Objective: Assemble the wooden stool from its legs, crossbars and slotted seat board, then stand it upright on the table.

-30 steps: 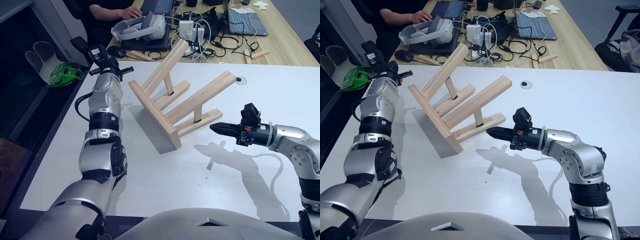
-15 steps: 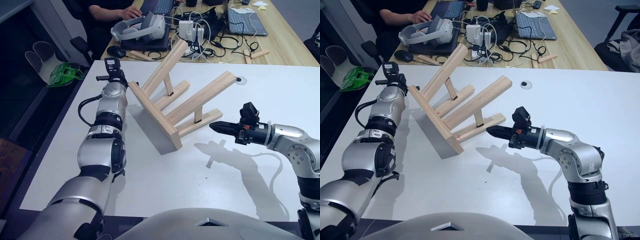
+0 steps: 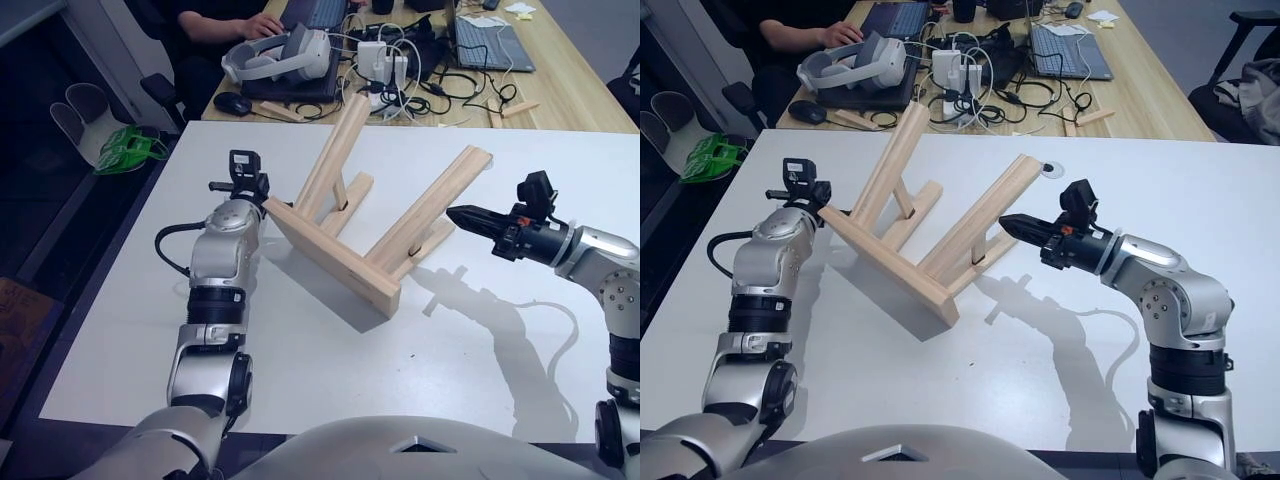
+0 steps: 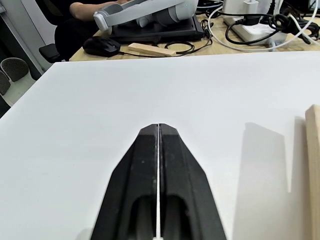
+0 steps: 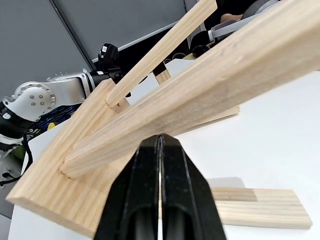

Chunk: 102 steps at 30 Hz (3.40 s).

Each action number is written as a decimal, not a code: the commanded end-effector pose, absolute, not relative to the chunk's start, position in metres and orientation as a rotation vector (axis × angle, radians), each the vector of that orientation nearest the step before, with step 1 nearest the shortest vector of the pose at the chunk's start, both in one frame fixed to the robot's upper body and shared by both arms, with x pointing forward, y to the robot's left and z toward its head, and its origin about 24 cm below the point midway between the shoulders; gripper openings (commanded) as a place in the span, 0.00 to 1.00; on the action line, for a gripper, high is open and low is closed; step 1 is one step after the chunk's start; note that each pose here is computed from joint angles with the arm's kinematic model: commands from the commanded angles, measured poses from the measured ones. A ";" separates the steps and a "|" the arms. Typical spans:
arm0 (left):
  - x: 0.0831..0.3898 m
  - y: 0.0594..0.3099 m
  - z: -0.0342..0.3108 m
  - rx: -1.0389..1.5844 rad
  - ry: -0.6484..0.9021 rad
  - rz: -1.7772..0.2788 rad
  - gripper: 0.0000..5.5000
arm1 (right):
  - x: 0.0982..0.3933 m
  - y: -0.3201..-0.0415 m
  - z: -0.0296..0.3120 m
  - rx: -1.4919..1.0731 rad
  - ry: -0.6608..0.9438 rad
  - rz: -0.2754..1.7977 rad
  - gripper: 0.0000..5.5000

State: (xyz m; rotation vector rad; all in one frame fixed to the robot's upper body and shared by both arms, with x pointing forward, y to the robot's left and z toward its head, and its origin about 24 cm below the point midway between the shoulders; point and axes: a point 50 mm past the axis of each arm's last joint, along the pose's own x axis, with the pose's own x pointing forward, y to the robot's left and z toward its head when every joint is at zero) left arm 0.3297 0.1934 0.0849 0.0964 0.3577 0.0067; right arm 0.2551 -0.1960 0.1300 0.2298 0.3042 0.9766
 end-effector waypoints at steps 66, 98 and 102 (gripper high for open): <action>0.217 0.161 0.066 0.172 0.689 -0.425 0.01 | 0.179 -0.262 0.092 -0.336 0.632 0.770 0.00; 0.218 0.135 0.065 0.123 0.708 -0.501 0.01 | 0.183 -0.261 0.052 -0.006 0.557 0.737 0.00; 0.218 0.133 0.065 0.118 0.707 -0.501 0.01 | 0.184 -0.261 0.051 0.003 0.585 0.736 0.00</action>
